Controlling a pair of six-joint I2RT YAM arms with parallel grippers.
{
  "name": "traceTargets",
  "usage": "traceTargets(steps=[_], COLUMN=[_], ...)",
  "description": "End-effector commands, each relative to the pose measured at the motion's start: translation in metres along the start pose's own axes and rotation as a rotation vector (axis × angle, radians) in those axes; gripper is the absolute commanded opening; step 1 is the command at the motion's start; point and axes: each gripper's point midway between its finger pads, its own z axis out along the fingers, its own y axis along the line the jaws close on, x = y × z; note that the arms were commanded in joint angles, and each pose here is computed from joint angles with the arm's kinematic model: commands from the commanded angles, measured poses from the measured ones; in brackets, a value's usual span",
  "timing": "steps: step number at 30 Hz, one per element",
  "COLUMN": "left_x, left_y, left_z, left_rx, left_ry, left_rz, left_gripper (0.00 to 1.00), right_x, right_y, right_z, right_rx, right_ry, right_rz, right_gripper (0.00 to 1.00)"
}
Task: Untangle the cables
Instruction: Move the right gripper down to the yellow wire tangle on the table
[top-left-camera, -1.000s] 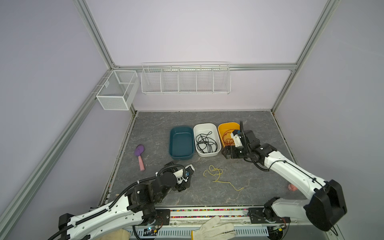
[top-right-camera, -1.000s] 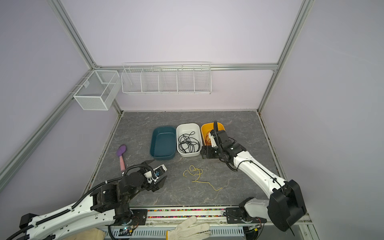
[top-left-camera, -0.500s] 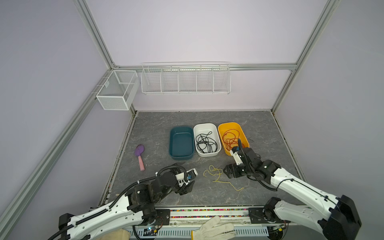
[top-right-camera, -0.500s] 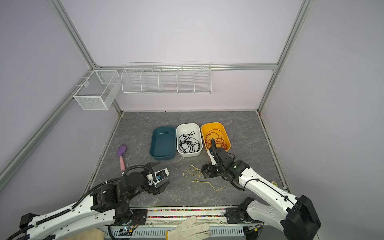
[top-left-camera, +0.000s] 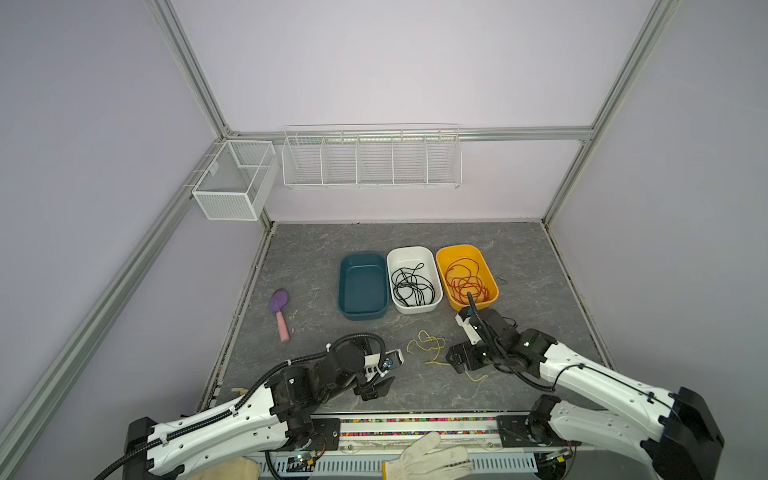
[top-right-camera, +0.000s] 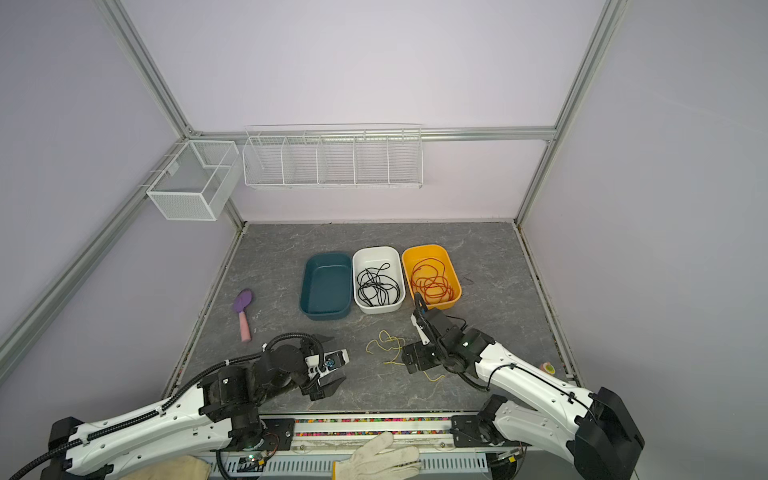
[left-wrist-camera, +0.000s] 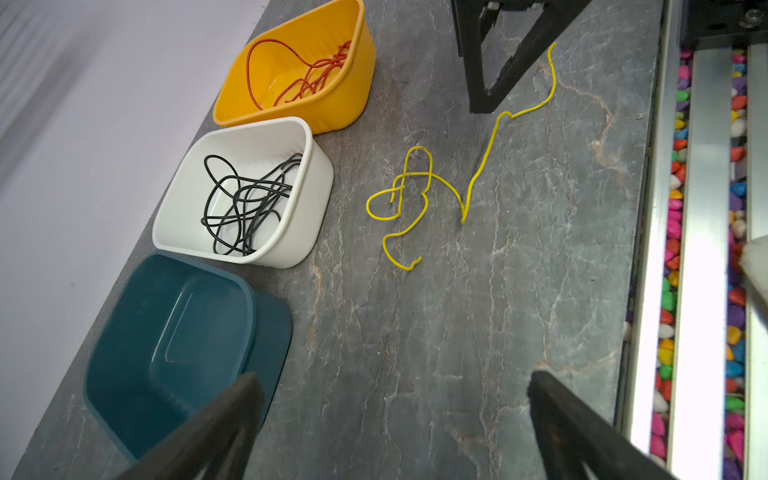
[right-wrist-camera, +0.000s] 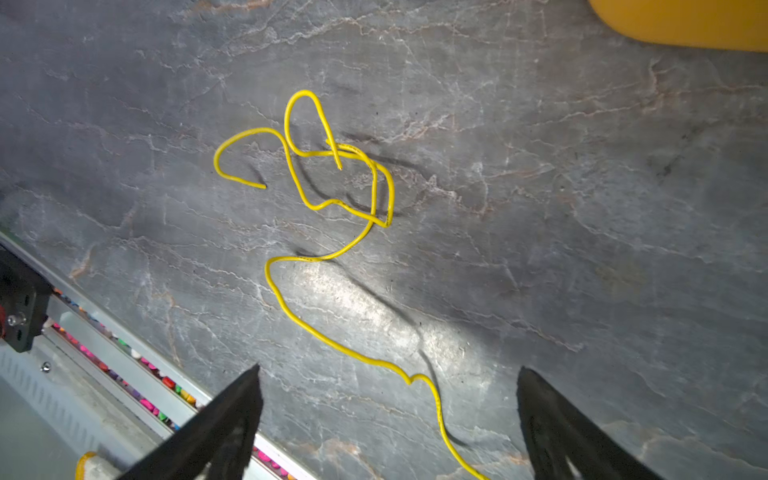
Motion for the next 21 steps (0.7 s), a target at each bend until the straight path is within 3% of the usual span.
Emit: traceTargets(steps=[1, 15, 21], left_x=[-0.004, 0.001, 0.001], left_y=[-0.005, -0.008, -0.008], left_z=[0.000, 0.002, 0.002], left_rx=[0.028, 0.036, 0.038], left_ry=[-0.036, -0.021, -0.020], left_rz=[-0.034, -0.038, -0.037], left_gripper=[0.99, 1.00, 1.00], right_x=[0.007, 0.019, 0.022], right_y=[-0.001, 0.007, 0.009], right_z=[0.008, 0.024, 0.035], right_rx=[0.015, 0.034, 0.055], right_ry=[0.025, 0.081, 0.109], right_rz=[-0.026, -0.123, -0.153], right_gripper=[1.00, 0.77, 0.75])
